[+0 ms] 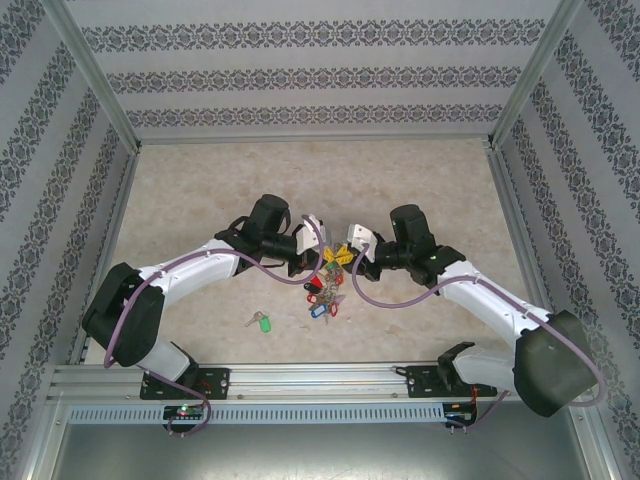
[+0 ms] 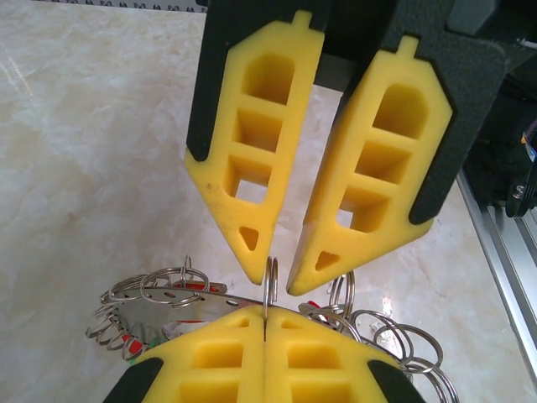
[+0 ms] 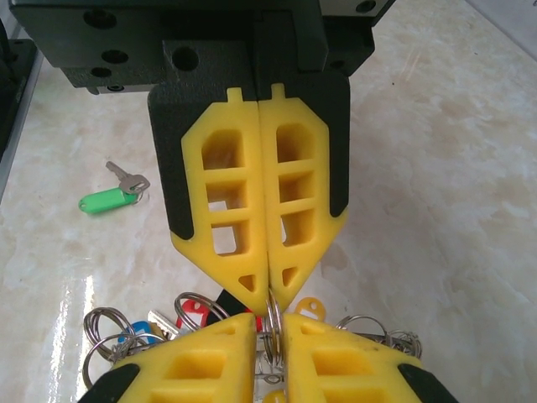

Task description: Put the keys on the keyring

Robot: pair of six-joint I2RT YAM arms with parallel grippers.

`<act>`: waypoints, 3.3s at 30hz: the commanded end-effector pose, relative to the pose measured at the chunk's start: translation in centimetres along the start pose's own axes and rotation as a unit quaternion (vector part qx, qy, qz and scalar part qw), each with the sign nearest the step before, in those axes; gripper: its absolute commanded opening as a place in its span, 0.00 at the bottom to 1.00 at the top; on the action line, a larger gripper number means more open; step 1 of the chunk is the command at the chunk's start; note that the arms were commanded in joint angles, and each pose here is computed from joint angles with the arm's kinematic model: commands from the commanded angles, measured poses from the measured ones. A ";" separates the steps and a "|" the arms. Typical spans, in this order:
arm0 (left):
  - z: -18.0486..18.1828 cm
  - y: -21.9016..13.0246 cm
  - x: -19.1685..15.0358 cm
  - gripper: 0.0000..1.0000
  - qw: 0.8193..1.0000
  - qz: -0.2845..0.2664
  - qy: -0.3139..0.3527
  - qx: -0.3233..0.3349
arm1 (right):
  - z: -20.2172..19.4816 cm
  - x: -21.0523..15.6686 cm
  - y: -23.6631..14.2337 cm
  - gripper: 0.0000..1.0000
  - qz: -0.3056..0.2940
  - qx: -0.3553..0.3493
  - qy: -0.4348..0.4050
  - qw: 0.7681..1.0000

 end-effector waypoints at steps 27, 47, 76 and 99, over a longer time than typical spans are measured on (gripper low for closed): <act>-0.8 -0.1 1.4 0.20 0.999 -0.002 0.029 -0.028 | 0.1 1.2 -0.8 0.00 -0.107 0.020 0.020 0.994; -0.5 0.5 1.2 0.16 0.999 0.002 0.016 -0.039 | 0.0 1.5 -1.2 0.00 -0.123 0.022 0.023 0.992; 2.5 -4.2 4.5 0.00 0.982 -0.073 0.070 0.162 | 1.9 1.0 -2.2 0.29 -0.032 -0.047 0.016 0.998; 10.6 -7.9 4.1 0.00 0.959 -0.086 -0.102 0.249 | 11.4 1.0 12.3 0.27 0.048 0.088 -0.016 0.995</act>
Point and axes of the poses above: each hand's point on the last joint's axis, 136 mm out from that joint toward the fingers, its own y axis out along the fingers, its own z axis along the line the jaws close on, x = y × z, the point moved 4 cm from there along -y, back along the fingers, and after that the axes turned 5 degrees about -y, right-handed, at the moved point
